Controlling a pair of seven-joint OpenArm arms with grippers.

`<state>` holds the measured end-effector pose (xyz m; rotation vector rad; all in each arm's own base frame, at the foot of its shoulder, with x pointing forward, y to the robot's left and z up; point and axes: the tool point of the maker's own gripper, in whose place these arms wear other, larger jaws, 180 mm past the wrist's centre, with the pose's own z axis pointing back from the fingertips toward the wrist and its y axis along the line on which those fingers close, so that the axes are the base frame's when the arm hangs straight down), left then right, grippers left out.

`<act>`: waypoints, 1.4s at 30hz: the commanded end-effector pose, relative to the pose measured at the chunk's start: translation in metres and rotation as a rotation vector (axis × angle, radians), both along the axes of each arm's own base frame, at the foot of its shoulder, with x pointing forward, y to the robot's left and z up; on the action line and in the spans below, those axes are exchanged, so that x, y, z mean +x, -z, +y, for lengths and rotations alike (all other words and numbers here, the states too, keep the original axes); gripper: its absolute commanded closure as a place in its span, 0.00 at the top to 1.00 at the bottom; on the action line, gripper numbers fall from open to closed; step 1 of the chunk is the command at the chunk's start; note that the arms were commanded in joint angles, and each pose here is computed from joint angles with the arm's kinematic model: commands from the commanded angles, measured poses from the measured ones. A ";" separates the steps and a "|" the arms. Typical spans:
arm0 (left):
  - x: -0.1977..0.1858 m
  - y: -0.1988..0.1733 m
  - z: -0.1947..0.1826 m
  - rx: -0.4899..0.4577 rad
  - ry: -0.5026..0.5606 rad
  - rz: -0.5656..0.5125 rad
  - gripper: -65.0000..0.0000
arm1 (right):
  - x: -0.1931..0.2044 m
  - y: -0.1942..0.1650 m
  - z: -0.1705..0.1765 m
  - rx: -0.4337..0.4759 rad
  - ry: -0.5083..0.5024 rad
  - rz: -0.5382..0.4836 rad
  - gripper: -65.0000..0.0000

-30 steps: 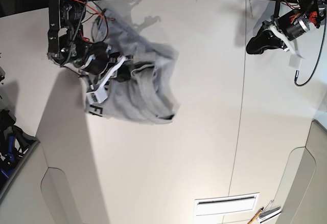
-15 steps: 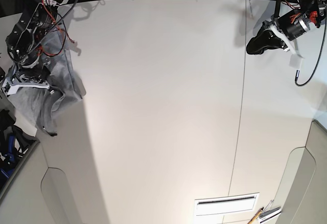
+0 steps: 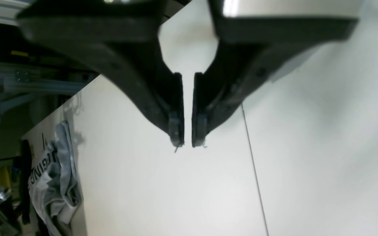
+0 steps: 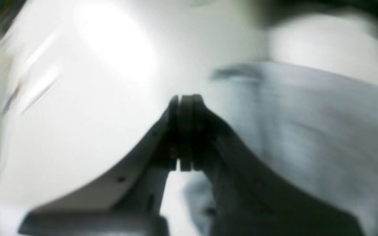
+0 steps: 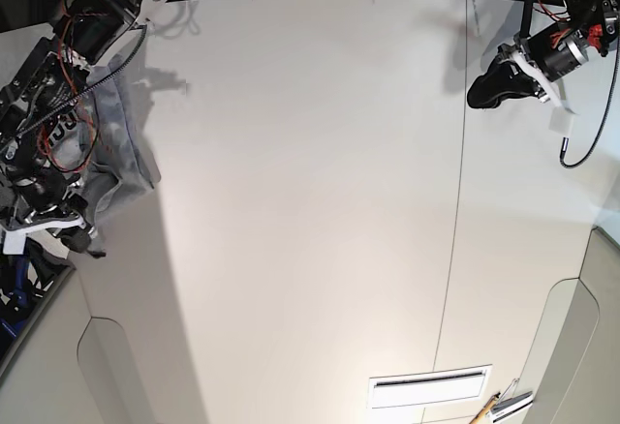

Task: Fold the T-shirt properly
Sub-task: 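Drag the folded shirt with the right gripper toward the table edge, then pull the shirt back onto the table and flatten it with the right gripper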

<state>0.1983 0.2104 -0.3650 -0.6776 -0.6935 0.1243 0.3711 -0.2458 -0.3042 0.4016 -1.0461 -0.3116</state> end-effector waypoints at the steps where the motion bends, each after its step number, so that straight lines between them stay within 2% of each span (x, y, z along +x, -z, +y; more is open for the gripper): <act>1: 0.006 -0.010 0.002 -0.004 0.000 -0.039 0.08 | 0.004 -0.026 0.000 -0.057 -0.078 -0.082 0.00; 2: 0.006 -0.010 0.002 -0.003 0.000 -0.039 0.08 | 0.001 -0.030 0.006 -0.083 -0.153 -0.077 0.00; 5: 0.005 -0.009 0.002 0.002 0.000 -0.036 0.08 | -0.011 -0.028 0.003 -0.159 -0.273 0.031 0.00; 13: 0.005 -0.009 0.002 0.002 0.000 -0.036 0.08 | -0.033 -0.024 -0.043 -0.520 -0.450 0.261 0.00; 19: 0.005 -0.009 0.002 0.000 0.000 -0.037 0.08 | -0.046 0.013 -0.052 -0.806 -0.626 0.463 0.00; 22: 0.005 -0.009 0.002 0.002 0.001 -0.036 0.08 | -0.052 0.038 -0.057 -0.915 -0.695 0.540 0.00; 25: 0.005 -0.009 0.003 0.002 0.001 -0.035 0.08 | -0.067 0.066 -0.072 -0.990 -0.736 0.666 0.00; 27: 0.005 -0.009 0.002 0.002 0.001 -0.035 0.08 | -0.080 0.084 -0.078 -0.983 -0.758 0.742 0.00; 29: 0.005 -0.009 0.002 0.002 0.001 -0.036 0.08 | -0.093 0.101 -0.081 -0.939 -0.776 0.801 0.00; 33: 0.005 -0.009 0.002 0.002 0.001 -0.036 0.08 | -0.111 0.128 -0.068 -0.757 -0.767 0.851 0.00; 39: 0.005 -0.009 0.002 0.001 0.000 -0.036 0.08 | -0.113 0.156 0.005 -0.467 -0.730 0.810 0.00; 42: 0.005 -0.009 0.002 0.002 0.000 -0.036 0.08 | -0.108 0.168 0.048 -0.388 -0.679 0.803 0.00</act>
